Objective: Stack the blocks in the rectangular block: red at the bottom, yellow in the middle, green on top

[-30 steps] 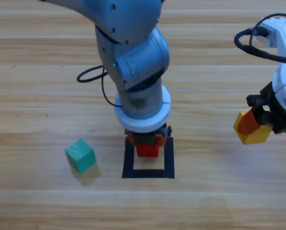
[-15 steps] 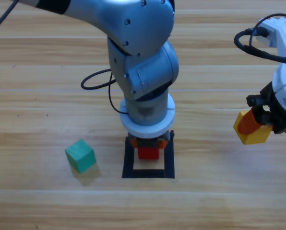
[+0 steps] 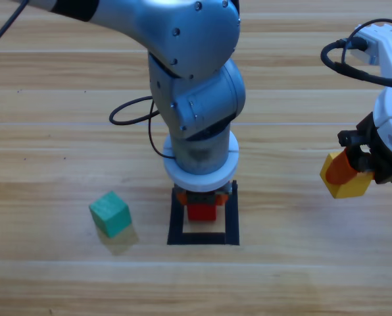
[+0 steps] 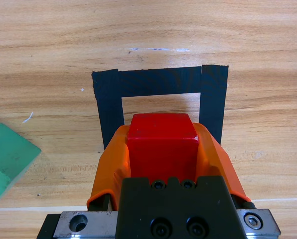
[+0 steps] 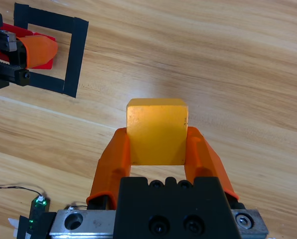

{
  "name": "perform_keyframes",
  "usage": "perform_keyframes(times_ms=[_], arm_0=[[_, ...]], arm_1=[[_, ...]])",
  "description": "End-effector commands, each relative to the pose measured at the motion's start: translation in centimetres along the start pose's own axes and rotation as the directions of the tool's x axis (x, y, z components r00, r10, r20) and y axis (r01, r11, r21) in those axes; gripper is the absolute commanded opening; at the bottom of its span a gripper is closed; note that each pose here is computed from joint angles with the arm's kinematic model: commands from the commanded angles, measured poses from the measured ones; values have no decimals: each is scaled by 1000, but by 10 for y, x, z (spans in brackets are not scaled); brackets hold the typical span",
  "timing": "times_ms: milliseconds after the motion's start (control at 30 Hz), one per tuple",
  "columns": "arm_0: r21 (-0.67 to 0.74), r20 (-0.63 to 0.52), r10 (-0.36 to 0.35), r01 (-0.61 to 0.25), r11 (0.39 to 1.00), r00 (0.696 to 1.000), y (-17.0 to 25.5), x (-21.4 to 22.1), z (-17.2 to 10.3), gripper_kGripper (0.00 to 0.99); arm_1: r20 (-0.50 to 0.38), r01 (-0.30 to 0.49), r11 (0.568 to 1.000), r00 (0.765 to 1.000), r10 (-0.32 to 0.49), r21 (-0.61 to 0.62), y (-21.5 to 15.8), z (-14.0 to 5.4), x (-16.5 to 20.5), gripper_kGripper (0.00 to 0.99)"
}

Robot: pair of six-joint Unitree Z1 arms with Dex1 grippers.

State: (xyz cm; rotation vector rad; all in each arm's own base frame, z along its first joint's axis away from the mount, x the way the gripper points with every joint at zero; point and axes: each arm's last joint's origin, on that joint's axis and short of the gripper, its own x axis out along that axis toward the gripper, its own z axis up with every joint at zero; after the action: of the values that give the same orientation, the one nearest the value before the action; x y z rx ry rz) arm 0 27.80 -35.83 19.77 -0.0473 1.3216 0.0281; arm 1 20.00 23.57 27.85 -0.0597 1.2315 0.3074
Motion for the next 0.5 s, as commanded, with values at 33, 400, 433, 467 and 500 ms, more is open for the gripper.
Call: perform_keyframes(times_ms=[33, 400, 433, 467, 500], arm_0=[[28, -31, 68, -67, 997, 997, -8, 28, -14, 123], [26, -22, 89, -88, 996, 996, -12, 38, -15, 124], [24, -21, 89, -89, 996, 996, -12, 38, -15, 124], [26, -21, 90, -90, 996, 996, -13, 39, -15, 124], [26, -21, 89, -88, 996, 996, -14, 39, -15, 126]], arm_1=[[-66, 31, 999, 997, -33, -39, 6, -8, 25, 0], [-65, 32, 999, 997, -35, -38, 5, -8, 25, 0], [-66, 33, 999, 997, -35, -40, 5, -9, 25, 0], [-66, 33, 999, 997, -35, -40, 5, -9, 25, 0], [-66, 33, 999, 997, -35, -40, 5, -9, 25, 0]])
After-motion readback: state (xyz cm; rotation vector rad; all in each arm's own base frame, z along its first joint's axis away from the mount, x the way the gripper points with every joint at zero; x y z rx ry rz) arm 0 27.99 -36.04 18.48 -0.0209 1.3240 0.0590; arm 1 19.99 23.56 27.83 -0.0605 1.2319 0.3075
